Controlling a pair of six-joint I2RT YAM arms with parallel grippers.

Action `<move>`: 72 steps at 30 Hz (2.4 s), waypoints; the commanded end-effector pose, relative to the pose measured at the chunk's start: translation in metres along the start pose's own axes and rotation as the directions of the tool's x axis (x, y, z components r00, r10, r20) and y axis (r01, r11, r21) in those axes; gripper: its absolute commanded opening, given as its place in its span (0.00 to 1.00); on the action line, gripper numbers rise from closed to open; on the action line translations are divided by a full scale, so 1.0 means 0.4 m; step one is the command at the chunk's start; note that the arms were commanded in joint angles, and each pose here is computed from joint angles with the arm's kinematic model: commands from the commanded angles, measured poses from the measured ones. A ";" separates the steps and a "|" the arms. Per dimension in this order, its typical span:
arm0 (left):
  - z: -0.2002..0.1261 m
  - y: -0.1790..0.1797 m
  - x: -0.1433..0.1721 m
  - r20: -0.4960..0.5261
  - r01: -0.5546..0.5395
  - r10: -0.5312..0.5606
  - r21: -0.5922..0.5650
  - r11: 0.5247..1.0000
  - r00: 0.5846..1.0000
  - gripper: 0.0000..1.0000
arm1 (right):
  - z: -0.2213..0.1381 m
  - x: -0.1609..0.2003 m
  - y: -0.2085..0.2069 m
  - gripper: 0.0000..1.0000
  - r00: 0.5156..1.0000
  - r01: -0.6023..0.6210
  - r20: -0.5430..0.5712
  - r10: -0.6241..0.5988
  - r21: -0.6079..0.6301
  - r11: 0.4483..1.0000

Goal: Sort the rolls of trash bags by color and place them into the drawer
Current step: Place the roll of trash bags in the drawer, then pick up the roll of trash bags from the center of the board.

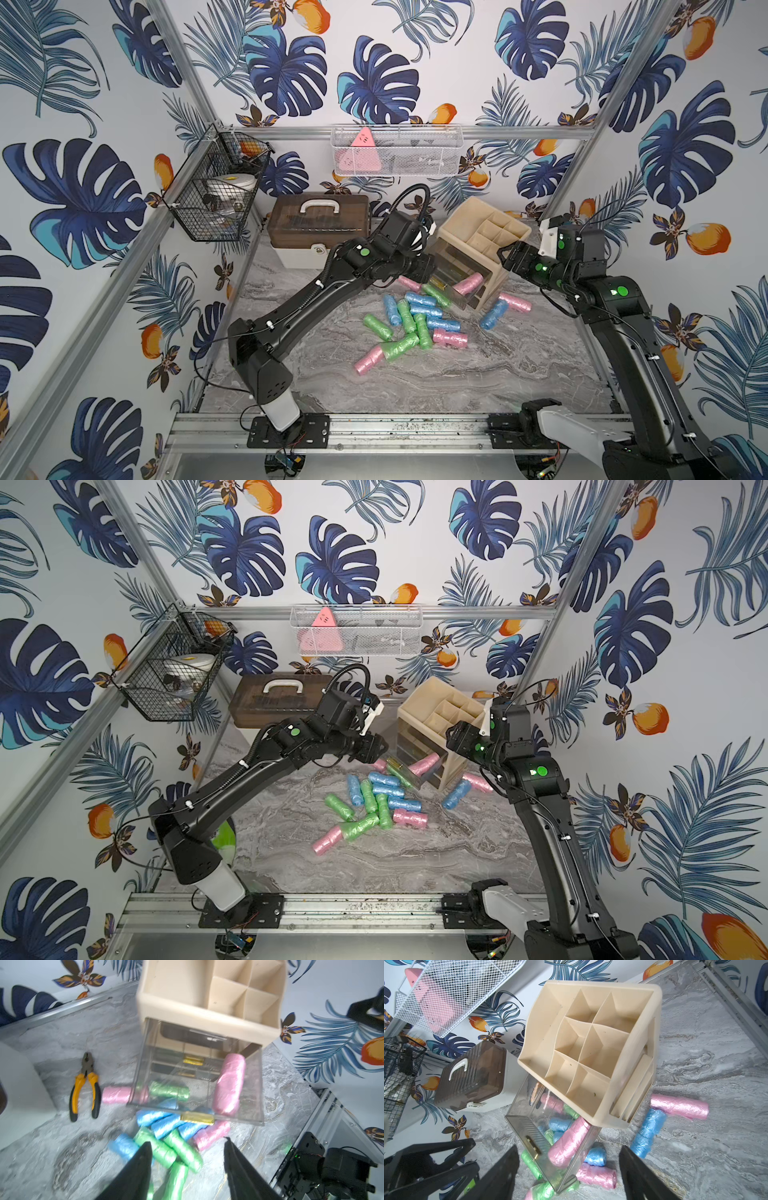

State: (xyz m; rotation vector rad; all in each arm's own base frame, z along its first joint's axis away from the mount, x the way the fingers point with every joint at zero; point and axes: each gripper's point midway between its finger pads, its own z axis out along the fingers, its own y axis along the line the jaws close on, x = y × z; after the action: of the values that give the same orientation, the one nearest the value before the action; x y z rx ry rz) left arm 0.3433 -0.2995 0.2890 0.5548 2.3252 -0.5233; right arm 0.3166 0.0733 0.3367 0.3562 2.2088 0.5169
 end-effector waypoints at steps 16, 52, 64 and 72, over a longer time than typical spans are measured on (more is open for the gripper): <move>-0.012 0.161 0.535 -0.343 0.206 -0.282 -0.242 0.948 0.896 0.64 | 0.035 0.069 0.139 0.80 0.986 0.016 -0.148 -0.072 -0.348 0.937; 0.136 0.162 0.771 -0.543 -0.111 -0.108 -0.355 0.928 0.833 0.46 | 0.019 0.104 0.146 0.70 0.980 -0.002 -0.186 -0.077 -0.392 0.920; 0.073 0.150 0.745 -0.533 -0.066 -0.144 -0.354 0.933 0.834 0.24 | 0.023 0.110 0.141 0.68 0.979 0.003 -0.188 -0.082 -0.386 0.922; 0.003 0.103 0.646 -0.489 0.000 -0.139 -0.273 0.962 0.861 0.20 | 0.026 0.111 0.131 0.68 0.979 0.011 -0.185 -0.085 -0.369 0.930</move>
State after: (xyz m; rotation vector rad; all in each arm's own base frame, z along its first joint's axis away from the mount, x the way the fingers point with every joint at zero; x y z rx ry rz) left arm 0.1936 -0.2031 0.0842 0.5091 2.8547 -0.0481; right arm 0.3000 0.1418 0.3248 0.0724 2.2540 0.9778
